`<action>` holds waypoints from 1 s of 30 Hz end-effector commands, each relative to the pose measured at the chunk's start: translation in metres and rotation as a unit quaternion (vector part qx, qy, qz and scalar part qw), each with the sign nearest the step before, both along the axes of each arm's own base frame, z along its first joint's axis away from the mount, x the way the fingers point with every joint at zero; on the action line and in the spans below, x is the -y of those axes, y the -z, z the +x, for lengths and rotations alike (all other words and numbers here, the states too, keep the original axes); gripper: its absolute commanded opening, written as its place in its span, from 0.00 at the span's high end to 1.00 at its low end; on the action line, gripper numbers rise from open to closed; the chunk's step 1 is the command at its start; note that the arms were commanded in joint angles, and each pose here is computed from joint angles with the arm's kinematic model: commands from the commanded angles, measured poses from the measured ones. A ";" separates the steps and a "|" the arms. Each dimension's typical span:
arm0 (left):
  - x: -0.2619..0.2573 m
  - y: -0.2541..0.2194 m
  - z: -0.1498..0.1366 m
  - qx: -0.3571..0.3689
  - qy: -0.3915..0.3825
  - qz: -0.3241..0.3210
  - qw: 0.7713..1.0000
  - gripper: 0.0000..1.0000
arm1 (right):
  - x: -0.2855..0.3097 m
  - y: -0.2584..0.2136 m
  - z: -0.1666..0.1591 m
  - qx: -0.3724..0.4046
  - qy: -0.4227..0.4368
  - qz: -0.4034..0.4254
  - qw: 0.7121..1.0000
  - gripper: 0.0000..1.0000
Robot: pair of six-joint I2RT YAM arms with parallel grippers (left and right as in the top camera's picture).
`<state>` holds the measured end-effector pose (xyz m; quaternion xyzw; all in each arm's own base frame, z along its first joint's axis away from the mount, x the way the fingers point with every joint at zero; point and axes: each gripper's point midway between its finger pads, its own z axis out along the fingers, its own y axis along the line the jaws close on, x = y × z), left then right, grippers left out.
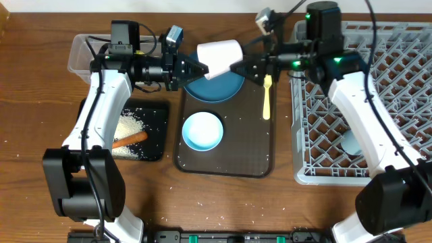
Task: Sort waste into correct bins and load items into the dishwasher rack
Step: 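Pass the pink cup from the left gripper to the right gripper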
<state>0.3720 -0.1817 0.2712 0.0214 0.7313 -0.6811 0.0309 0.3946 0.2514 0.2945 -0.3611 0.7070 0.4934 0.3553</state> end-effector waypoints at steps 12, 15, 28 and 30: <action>0.001 -0.021 -0.008 -0.020 0.007 -0.014 1.000 0.94 | -0.007 -0.019 -0.025 0.063 -0.087 0.046 0.993 0.13; 0.001 -0.028 -0.012 -0.011 0.007 -0.014 1.000 0.94 | -0.008 -0.020 -0.026 0.067 -0.092 0.049 0.992 0.13; 0.017 -0.046 -0.035 0.008 0.032 -0.014 0.999 0.94 | -0.014 -0.033 -0.036 0.094 -0.132 0.079 0.984 0.11; 0.021 -0.045 -0.037 0.014 0.038 -0.014 0.999 0.94 | -0.012 -0.036 -0.038 0.098 -0.140 0.087 0.981 0.12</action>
